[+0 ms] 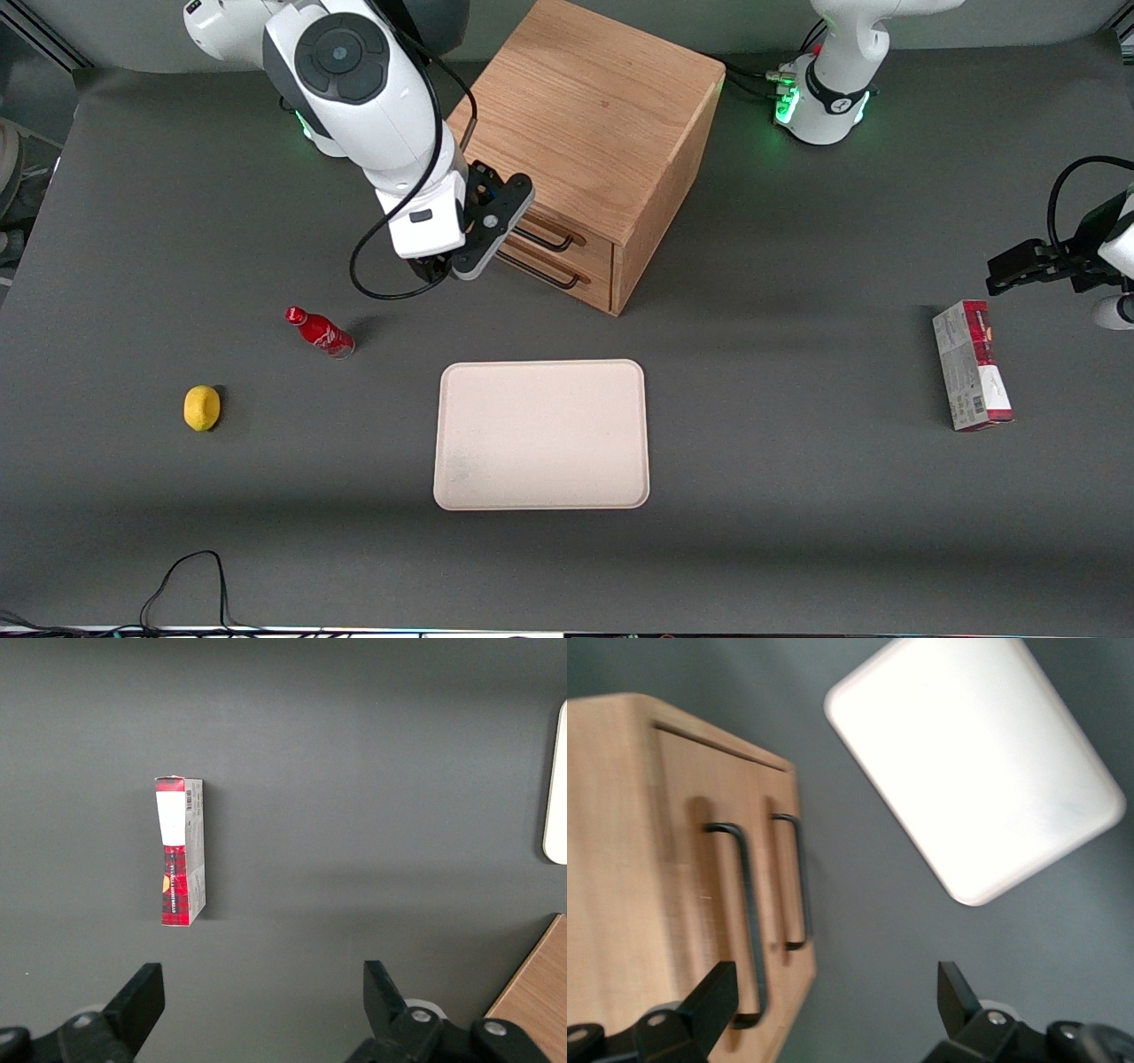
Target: Open upper drawer
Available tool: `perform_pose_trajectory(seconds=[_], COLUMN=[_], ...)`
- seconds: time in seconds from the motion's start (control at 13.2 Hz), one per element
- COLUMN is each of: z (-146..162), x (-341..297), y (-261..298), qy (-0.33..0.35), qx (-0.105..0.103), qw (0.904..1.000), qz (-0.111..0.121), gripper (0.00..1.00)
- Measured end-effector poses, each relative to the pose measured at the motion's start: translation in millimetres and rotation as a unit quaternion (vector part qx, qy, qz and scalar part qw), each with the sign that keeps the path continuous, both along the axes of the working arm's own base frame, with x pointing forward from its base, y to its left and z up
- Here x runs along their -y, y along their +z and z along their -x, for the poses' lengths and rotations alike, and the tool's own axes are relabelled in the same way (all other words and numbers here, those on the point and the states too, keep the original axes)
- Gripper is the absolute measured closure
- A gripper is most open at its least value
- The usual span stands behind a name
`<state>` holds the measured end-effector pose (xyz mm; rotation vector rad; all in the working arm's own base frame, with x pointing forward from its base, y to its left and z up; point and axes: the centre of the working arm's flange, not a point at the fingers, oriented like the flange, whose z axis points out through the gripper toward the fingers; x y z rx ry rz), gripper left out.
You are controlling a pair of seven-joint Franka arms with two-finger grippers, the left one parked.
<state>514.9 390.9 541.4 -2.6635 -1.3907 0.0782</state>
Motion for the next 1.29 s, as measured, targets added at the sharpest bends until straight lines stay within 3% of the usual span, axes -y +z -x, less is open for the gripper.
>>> perform_pose_trajectory(seconds=[0.23,0.61,1.29], z=[2,8,24], x=[-2,-3,-16], y=[-4,-38,-95], qy=[0.023,0.043,0.052], qx=[-0.009,-0.031,-0.036], qw=[0.9997,0.9986,0.998], qz=[-0.008,0.003,0.01], gripper=[0.0,0.0,0.0])
